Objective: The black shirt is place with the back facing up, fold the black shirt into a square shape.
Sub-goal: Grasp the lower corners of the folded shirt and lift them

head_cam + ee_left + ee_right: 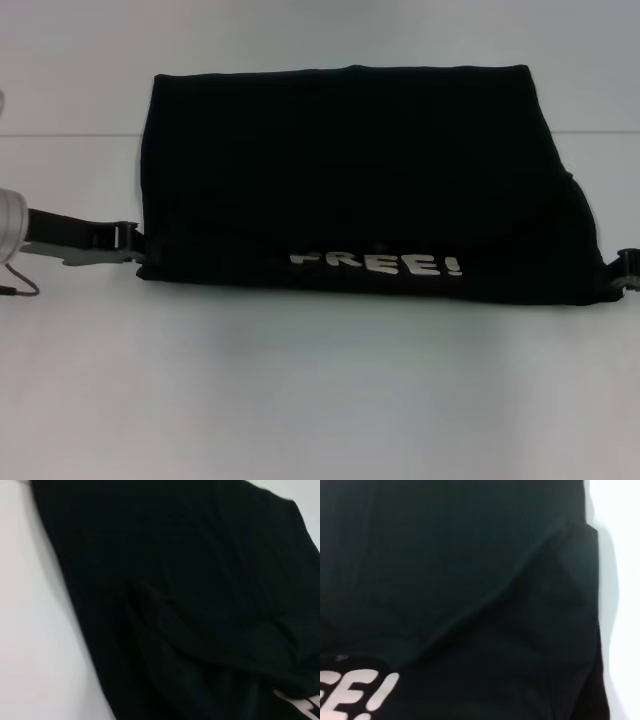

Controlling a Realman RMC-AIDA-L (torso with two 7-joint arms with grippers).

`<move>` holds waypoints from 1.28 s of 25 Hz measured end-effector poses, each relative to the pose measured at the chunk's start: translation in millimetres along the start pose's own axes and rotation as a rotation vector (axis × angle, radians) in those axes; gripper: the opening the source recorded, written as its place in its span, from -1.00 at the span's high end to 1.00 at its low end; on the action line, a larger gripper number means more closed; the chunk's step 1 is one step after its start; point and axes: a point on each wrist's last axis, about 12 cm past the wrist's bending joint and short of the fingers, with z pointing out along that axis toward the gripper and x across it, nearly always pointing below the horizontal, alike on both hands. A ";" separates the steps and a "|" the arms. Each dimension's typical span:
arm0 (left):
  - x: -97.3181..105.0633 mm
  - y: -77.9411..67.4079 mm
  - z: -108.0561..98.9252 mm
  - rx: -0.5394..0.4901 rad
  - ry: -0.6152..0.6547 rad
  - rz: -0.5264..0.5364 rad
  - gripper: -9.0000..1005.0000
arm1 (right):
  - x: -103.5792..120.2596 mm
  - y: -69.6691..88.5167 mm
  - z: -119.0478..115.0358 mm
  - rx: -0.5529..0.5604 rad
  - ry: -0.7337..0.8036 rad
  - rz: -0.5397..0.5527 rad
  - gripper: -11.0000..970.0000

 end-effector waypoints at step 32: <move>42.1 -26.2 -8.5 0.172 0.386 0.106 0.98 | 44.3 -11.0 -38.1 -0.062 0.307 -0.012 0.86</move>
